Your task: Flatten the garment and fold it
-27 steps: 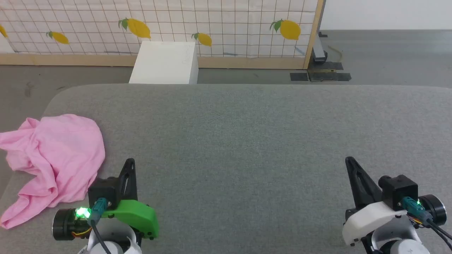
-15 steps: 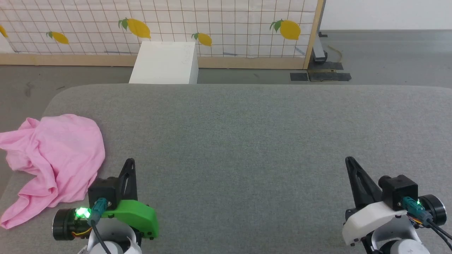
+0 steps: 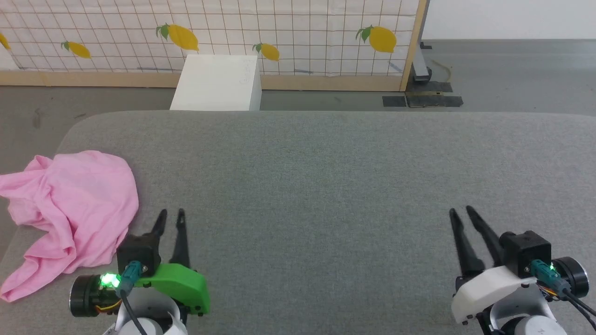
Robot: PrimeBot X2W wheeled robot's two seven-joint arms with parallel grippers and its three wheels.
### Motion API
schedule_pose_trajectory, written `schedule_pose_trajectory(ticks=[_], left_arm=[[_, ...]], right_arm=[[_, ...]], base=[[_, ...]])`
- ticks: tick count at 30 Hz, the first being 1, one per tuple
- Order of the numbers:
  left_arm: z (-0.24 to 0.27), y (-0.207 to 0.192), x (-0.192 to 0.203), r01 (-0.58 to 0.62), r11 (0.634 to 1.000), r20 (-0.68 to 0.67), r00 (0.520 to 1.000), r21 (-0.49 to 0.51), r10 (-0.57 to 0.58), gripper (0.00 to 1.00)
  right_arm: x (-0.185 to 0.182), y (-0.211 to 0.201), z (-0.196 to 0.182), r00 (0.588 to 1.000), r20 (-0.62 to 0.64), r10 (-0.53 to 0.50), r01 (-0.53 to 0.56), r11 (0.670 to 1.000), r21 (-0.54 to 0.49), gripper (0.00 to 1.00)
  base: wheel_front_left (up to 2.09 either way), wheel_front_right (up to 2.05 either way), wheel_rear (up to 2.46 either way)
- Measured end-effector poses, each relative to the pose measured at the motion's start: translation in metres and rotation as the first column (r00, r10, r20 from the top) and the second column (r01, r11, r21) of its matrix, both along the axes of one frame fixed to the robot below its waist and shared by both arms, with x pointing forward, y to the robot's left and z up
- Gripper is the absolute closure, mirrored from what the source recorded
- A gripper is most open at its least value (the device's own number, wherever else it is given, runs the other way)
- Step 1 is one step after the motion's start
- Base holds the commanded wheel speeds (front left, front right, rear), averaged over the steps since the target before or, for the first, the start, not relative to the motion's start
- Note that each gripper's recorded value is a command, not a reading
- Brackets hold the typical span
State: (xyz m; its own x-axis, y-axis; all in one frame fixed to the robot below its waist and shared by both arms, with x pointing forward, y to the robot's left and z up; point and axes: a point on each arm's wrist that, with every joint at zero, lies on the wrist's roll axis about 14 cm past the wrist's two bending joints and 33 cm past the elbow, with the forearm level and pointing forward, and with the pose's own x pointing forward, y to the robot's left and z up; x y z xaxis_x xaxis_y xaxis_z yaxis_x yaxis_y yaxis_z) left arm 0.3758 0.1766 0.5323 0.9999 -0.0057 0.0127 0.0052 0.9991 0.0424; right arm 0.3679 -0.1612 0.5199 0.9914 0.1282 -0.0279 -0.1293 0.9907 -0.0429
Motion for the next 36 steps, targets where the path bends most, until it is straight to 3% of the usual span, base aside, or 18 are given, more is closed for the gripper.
schedule_pose_trajectory(ticks=[21,36], left_arm=[[-0.006,0.006,-0.006,-0.023,0.999,0.002,1.000,-0.022,0.023,0.00],[-0.007,0.040,-0.026,-0.136,0.990,0.013,0.991,-0.032,0.136,0.00]], right_arm=[[0.006,0.012,-0.004,0.999,-0.006,0.036,-0.036,0.999,0.014,0.00],[0.020,0.047,-0.003,0.991,0.006,0.136,-0.136,0.990,0.025,0.00]], base=[[0.00,0.00,0.00],[0.00,0.00,0.00]])
